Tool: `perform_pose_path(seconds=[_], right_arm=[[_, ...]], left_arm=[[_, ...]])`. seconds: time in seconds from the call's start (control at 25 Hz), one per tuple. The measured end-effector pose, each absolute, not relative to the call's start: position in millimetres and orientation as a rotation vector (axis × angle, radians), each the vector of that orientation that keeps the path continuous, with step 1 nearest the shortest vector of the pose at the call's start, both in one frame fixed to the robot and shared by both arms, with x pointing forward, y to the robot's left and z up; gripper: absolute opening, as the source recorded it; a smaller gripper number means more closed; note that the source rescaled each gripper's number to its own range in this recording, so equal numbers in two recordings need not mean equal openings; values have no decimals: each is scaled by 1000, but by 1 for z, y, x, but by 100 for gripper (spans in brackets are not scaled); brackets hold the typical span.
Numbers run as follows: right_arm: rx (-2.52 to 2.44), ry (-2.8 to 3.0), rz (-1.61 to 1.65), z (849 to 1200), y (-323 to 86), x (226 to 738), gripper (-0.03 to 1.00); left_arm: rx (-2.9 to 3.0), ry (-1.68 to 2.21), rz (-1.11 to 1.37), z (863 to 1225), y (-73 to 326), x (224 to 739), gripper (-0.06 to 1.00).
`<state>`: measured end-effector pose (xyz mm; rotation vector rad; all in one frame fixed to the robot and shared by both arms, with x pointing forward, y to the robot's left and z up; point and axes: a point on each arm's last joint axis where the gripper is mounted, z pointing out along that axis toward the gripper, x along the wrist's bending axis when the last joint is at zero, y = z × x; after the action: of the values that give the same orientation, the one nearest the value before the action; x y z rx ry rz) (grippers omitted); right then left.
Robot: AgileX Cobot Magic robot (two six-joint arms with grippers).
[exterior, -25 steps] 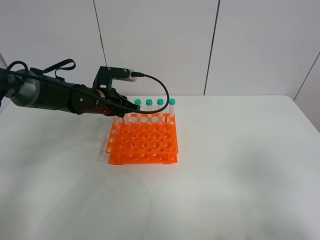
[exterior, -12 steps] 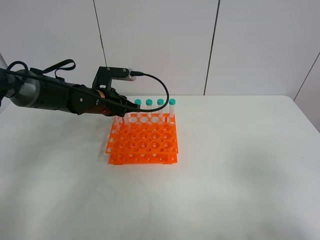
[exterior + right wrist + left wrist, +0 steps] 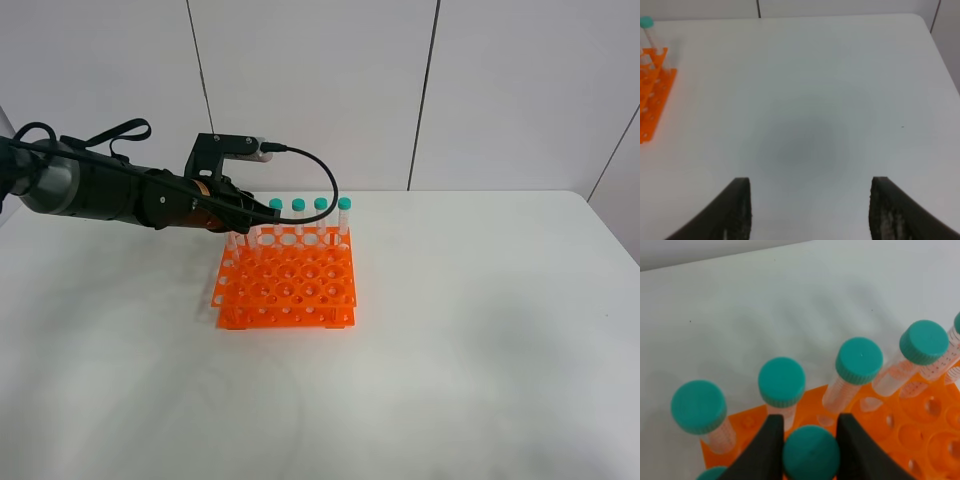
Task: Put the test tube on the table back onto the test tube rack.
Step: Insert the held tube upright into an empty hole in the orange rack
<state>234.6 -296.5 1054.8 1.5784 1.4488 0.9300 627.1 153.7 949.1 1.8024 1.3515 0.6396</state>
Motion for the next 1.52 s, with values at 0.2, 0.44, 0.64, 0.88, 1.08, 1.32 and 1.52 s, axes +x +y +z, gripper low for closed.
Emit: perform_pose_path(seconds=[0.2, 0.44, 0.64, 0.88, 1.08, 1.32, 1.52], right_arm=[[1578, 1449, 930, 1055, -297, 235, 76], [1578, 1449, 930, 1055, -297, 235, 76], [1578, 1449, 930, 1055, -297, 235, 76], [1578, 1449, 930, 1055, -297, 235, 76], [1578, 1449, 930, 1055, -297, 235, 76], [1578, 1449, 930, 1055, -297, 235, 76], [1578, 1449, 930, 1055, -297, 235, 76]], left_arm=[[1804, 1353, 640, 945, 153, 628, 0], [1817, 1361, 633, 937, 153, 629, 0], [1818, 1360, 633, 937, 153, 629, 0], [1818, 1360, 633, 937, 153, 629, 3], [1817, 1362, 633, 937, 153, 629, 31], [1816, 1362, 632, 937, 153, 629, 41], [1816, 1362, 632, 937, 153, 629, 42]])
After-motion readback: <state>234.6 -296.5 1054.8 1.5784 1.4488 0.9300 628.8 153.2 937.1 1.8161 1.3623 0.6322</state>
